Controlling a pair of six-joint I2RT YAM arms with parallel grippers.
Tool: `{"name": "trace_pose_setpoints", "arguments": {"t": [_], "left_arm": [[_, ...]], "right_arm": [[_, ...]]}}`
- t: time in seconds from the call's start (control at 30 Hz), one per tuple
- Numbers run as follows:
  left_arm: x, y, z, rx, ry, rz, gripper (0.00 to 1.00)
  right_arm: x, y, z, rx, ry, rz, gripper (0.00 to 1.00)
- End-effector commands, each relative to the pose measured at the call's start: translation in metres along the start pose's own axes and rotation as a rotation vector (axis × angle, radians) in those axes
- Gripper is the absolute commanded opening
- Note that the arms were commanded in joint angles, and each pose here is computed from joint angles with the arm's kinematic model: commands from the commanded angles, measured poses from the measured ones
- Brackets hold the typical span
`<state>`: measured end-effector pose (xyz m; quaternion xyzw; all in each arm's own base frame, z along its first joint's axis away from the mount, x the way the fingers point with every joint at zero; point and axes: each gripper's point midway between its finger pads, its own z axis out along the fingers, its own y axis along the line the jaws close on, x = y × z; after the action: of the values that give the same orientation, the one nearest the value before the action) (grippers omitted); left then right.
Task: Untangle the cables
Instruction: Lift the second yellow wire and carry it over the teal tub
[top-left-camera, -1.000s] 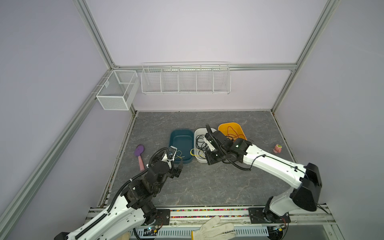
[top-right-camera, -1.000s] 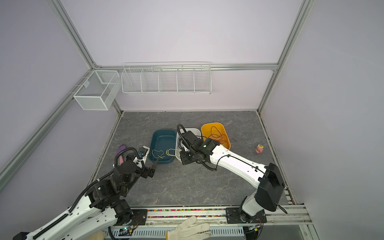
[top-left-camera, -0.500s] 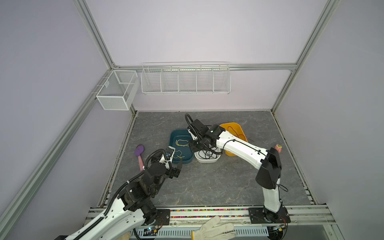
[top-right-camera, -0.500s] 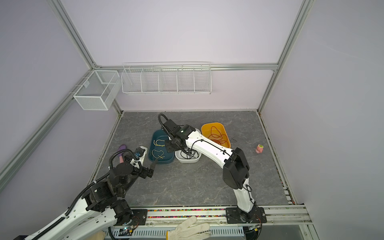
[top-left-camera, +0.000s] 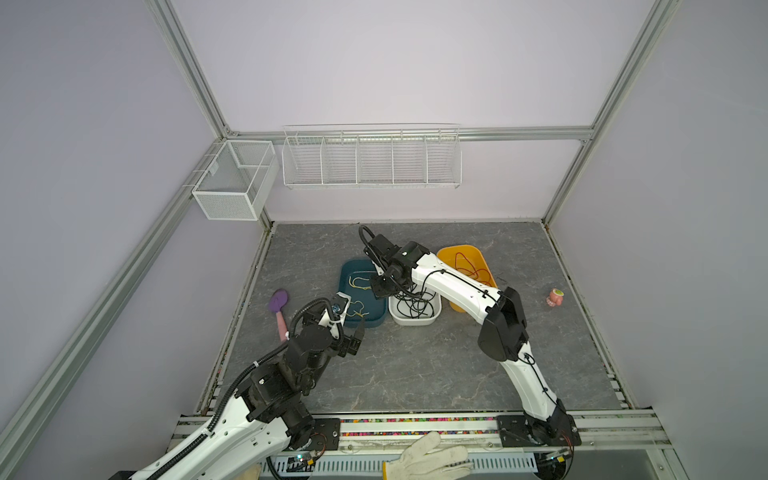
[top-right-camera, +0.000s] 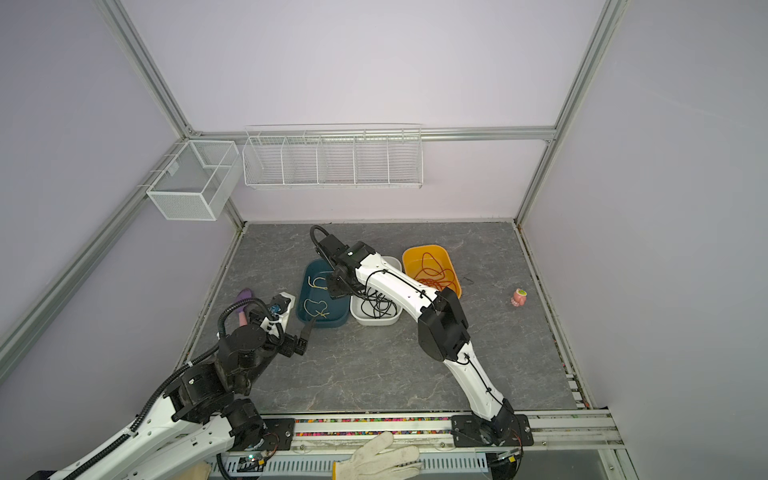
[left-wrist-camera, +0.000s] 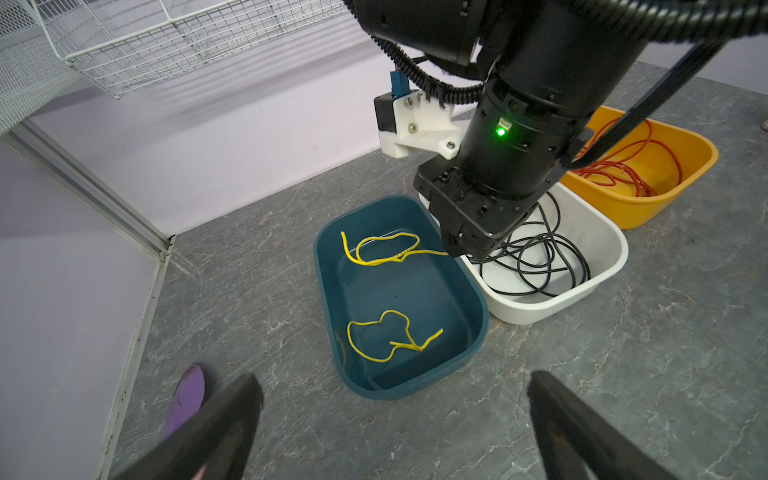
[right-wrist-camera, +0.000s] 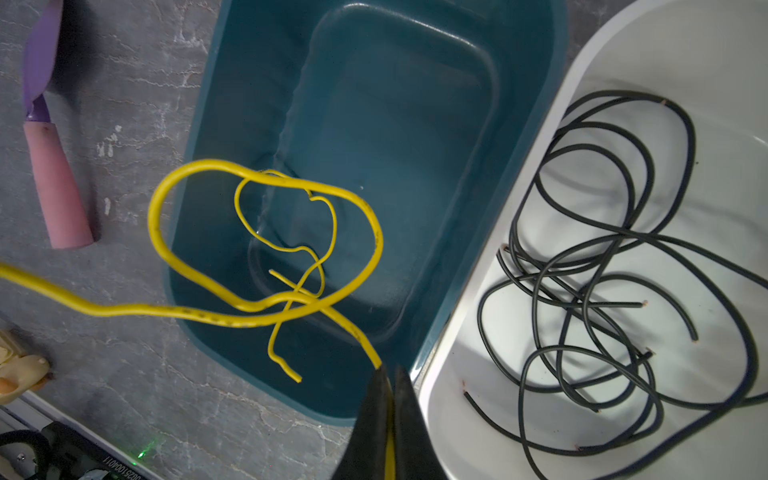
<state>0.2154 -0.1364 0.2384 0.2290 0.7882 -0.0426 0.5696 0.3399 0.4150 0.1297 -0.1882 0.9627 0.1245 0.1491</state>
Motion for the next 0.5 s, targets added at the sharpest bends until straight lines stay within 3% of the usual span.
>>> {"name": "trace_pose_setpoints", "arguments": {"t": [0.0, 0.47], "left_arm": [[0.002, -0.002, 0.001, 0.009, -0.001, 0.020, 1.00], [0.002, -0.004, 0.001, 0.019, -0.002, 0.019, 1.00]], "right_arm": [[0.002, -0.003, 0.006, 0.015, 0.032, 0.013, 0.07], [0.005, 0.004, 0.035, -0.003, 0.087, 0.015, 0.10]]}}
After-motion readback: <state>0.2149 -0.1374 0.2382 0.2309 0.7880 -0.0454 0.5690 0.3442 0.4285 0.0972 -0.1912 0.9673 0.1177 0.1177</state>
